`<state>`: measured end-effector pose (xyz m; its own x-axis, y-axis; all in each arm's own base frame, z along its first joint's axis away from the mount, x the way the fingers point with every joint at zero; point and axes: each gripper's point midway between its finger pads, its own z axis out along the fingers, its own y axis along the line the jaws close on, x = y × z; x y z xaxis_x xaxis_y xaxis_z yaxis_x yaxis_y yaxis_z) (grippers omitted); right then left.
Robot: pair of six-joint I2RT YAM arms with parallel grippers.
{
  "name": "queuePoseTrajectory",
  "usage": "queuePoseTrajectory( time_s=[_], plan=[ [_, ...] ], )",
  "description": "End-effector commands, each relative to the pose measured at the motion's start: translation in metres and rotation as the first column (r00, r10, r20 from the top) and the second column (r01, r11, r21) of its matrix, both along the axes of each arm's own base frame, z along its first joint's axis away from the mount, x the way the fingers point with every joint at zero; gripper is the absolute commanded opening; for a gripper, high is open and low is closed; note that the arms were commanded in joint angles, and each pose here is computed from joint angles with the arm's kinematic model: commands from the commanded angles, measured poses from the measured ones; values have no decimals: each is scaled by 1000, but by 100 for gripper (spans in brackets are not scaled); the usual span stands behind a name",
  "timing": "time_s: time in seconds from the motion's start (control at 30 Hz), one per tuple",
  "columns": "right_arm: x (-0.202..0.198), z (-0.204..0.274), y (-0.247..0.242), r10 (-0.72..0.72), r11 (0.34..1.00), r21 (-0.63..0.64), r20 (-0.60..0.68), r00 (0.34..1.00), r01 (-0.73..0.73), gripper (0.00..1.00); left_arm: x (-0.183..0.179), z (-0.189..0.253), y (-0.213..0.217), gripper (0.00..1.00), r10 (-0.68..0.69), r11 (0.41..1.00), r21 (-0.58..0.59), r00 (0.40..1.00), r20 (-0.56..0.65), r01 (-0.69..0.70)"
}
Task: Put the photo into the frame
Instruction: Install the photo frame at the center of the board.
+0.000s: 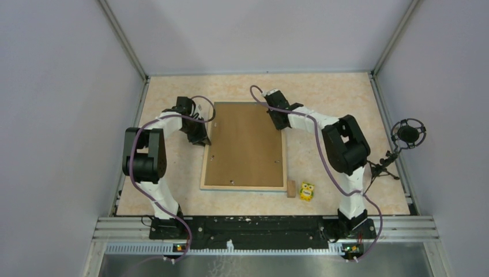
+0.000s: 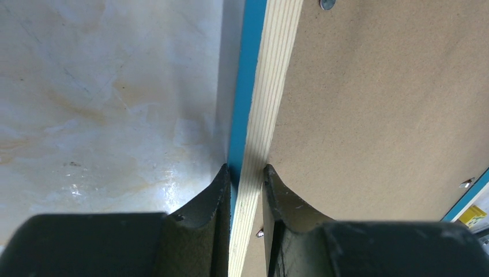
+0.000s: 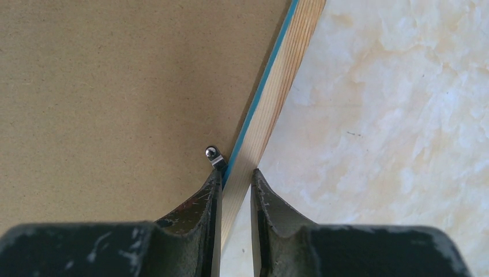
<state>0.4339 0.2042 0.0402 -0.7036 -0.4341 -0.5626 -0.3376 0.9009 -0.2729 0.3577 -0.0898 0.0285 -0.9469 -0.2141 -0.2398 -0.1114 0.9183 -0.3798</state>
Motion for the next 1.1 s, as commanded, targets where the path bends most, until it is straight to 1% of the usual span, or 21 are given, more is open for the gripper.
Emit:
queuePoseTrajectory(
  time_s=[0.0, 0.03, 0.1, 0.2, 0.3, 0.37, 0.4, 0.47, 0.57, 0.6, 0.63, 0.7, 0.73, 0.8, 0.9, 1.0, 1.03, 1.07],
  plan=[
    [-3, -19, 21, 96, 995, 41, -79, 992, -93, 0, 1, -4, 3, 14, 36, 999, -3, 999, -7, -36],
    [-4, -13, 24, 88, 995, 60, -79, 993, -84, 1, 2, -4, 3, 14, 37, 999, -2, 999, -7, -37],
    [-8, 4, 29, 45, 993, 117, -84, 995, -35, 7, 1, -4, 3, 14, 38, 999, -2, 999, -7, -38],
    [-16, 35, 29, -15, 984, 177, -74, 997, 28, 30, 2, -3, 3, 14, 39, 999, -4, 999, -4, -39],
    [-29, 56, 23, -68, 973, 216, -75, 995, 83, 48, 2, -3, 4, 15, 41, 999, -4, 999, -4, -41],
    [-43, 60, 21, -70, 965, 245, -101, 992, 93, 60, 3, -2, 5, 15, 45, 999, -5, 999, -2, -45],
    [-51, 60, 21, -60, 960, 264, -111, 992, 88, 63, 2, -2, 5, 15, 46, 999, -5, 999, -4, -46],
    [-64, 63, 20, -66, 948, 303, -119, 991, 99, 72, 3, -2, 6, 16, 48, 999, -2, 999, -1, -48],
    [-80, 68, 14, -107, 923, 357, -118, 987, 143, 93, 3, -2, 8, 16, 53, 999, 6, 999, 0, -53],
    [-87, 68, 11, -121, 915, 372, -121, 985, 158, 98, 3, -2, 8, 16, 53, 999, 7, 999, 2, -53],
    [-93, 67, 9, -143, 904, 387, -129, 981, 183, 99, 3, -2, 8, 17, 54, 998, 8, 999, 2, -54],
    [-108, 60, -5, -236, 877, 391, -155, 959, 279, 99, 3, -2, 9, 17, 56, 998, 8, 998, 2, -56],
    [-114, 61, -6, -223, 869, 413, -165, 961, 272, 99, 4, -2, 10, 18, 57, 998, 9, 998, 2, -57],
    [-125, 56, -7, -182, 875, 416, -194, 964, 249, 99, 4, -2, 10, 18, 57, 998, 10, 998, 2, -57],
    [-143, 42, -7, -169, 881, 388, -276, 946, 270, 99, 4, -1, 11, 18, 59, 998, 10, 998, 4, -59],
    [-159, 30, 5, -151, 870, 406, -323, 934, 281, 98, 4, -3, 11, 17, 59, 998, 11, 998, 1, -59],
    [-161, 25, 7, -168, 858, 414, -337, 926, 306, 97, 4, -3, 11, 17, 59, 998, 10, 998, 1, -59],
    [-162, 21, 8, -204, 840, 415, -356, 912, 350, 92, 4, -3, 11, 17, 60, 998, 10, 998, 0, -60]
  ],
)
